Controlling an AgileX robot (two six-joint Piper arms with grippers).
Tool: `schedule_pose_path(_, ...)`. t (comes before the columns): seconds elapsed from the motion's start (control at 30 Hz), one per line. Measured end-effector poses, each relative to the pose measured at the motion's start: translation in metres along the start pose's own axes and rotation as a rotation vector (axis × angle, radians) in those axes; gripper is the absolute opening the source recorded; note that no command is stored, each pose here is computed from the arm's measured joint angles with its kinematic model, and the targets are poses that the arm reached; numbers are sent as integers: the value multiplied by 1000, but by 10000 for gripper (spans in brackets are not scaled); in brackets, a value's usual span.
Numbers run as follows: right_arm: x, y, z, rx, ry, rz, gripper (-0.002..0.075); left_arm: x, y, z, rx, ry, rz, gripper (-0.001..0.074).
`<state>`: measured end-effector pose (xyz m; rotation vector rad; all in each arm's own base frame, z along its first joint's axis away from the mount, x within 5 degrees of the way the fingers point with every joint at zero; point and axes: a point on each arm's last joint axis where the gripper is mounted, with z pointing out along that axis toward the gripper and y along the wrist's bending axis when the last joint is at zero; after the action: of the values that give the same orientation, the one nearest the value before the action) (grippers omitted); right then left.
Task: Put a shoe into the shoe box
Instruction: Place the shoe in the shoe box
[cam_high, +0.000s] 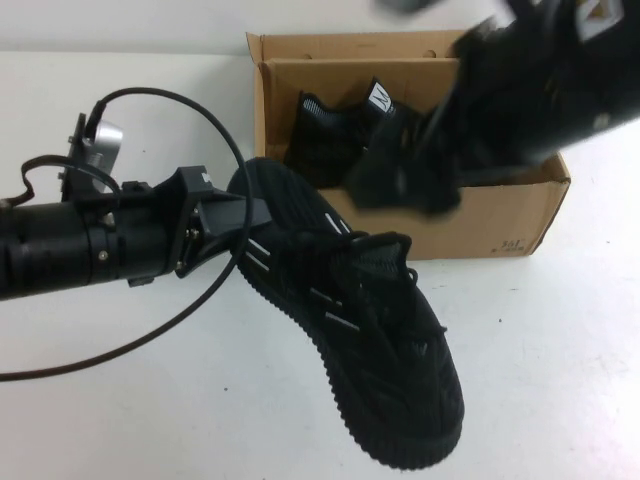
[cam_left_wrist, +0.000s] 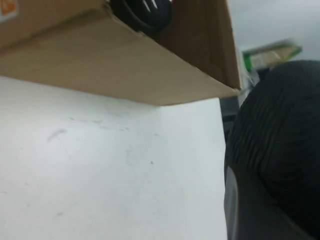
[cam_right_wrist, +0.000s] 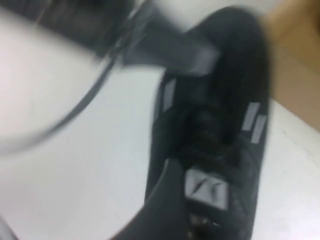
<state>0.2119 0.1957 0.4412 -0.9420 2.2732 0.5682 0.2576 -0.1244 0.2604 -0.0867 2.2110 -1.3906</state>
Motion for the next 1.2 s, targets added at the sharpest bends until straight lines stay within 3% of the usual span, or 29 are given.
schedule_pose_path(0.23,10,-39,3,7,-24,666,629,-7,6,-3,-92,-84,8,160)
schedule_pose_path(0.53,32,-48,61,-311,-116,1210,629,-15,6,-10,-168,-180,40,160)
schedule_pose_path(1.2,27,-62,106,-461,-160,1475,629,-22,6,-12,-198,-225,55,160)
